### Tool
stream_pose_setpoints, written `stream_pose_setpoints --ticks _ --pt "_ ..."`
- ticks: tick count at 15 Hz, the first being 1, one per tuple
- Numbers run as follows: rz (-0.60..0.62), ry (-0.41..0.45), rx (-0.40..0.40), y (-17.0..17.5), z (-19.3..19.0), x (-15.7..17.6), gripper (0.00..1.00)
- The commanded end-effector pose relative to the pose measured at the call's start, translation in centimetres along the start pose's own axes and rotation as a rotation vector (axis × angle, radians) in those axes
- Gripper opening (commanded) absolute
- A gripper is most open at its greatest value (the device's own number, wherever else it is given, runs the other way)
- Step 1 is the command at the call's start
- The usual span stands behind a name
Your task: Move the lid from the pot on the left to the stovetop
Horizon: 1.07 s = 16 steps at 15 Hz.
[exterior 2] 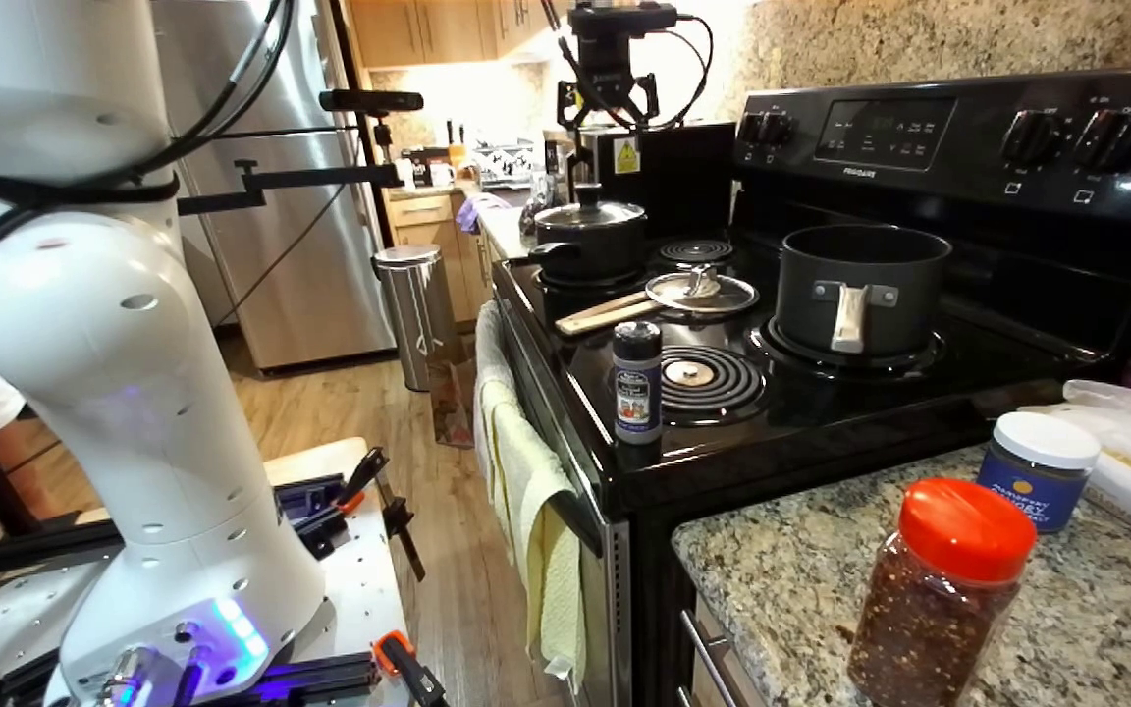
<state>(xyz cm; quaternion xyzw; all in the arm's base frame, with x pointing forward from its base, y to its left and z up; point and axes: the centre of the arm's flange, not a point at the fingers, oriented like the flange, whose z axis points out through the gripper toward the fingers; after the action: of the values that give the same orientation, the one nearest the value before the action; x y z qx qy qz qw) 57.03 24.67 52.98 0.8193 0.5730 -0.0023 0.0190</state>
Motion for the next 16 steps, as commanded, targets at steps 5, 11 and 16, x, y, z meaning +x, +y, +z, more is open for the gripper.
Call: stream_pose_setpoints --ticks 5,11,16 --pt "-0.251 0.038 0.021 -0.5 1.7 8.1 1.00" --pt "-0.352 0.035 0.038 0.4 3.4 13.2 1.00" --pt "-0.383 0.038 0.060 1.4 4.5 15.1 1.00"
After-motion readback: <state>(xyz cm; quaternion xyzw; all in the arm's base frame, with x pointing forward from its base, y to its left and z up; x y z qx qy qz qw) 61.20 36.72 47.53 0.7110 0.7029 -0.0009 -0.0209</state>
